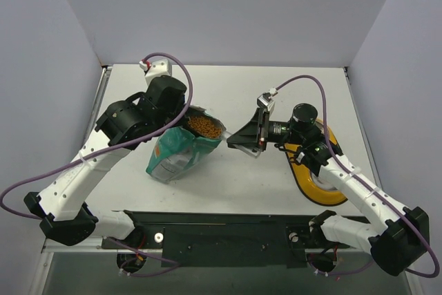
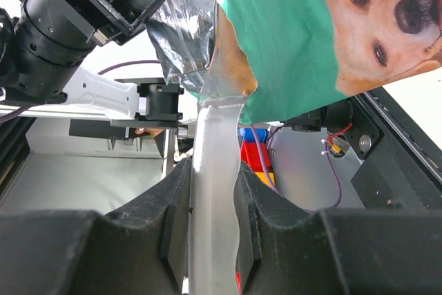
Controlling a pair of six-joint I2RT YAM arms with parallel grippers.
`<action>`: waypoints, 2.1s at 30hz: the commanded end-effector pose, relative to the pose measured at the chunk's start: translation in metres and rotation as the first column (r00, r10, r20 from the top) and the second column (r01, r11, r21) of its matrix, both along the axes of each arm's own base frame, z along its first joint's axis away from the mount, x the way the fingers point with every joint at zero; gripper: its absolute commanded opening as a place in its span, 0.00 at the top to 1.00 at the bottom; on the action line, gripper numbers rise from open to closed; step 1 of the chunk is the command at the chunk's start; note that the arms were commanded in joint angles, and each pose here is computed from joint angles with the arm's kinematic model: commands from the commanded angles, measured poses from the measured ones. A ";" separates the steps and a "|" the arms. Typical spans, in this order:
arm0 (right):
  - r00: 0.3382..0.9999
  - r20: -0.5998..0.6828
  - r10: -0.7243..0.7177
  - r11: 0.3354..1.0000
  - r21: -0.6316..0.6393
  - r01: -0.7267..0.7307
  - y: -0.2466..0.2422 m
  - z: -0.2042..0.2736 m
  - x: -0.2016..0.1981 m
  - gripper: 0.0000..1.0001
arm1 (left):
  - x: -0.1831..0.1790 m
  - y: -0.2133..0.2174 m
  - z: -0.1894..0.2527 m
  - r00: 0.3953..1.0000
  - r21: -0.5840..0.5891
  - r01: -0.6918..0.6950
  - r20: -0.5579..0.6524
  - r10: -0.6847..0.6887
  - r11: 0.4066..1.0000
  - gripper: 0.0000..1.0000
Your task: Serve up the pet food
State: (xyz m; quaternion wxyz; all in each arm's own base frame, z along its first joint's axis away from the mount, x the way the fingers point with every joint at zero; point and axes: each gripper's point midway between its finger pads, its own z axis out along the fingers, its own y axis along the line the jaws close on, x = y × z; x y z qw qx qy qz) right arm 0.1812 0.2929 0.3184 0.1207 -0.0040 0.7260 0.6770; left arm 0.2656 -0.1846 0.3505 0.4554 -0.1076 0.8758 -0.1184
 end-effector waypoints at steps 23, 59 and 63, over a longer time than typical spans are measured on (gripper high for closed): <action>0.996 0.071 -0.060 0.993 0.102 0.053 -0.021 0.041 0.003 1.00 | 0.026 0.019 0.065 0.963 -0.123 -0.169 0.193 0.190 0.978 1.00; 0.754 0.100 -0.649 0.760 0.050 0.648 -0.131 0.036 0.059 1.00 | 0.013 0.025 0.051 0.965 -0.175 -0.175 0.165 0.204 0.969 1.00; 0.679 0.076 -0.730 0.683 0.029 0.730 -0.155 0.009 0.072 1.00 | 0.010 0.014 0.046 0.976 -0.198 -0.134 0.141 0.164 0.971 1.00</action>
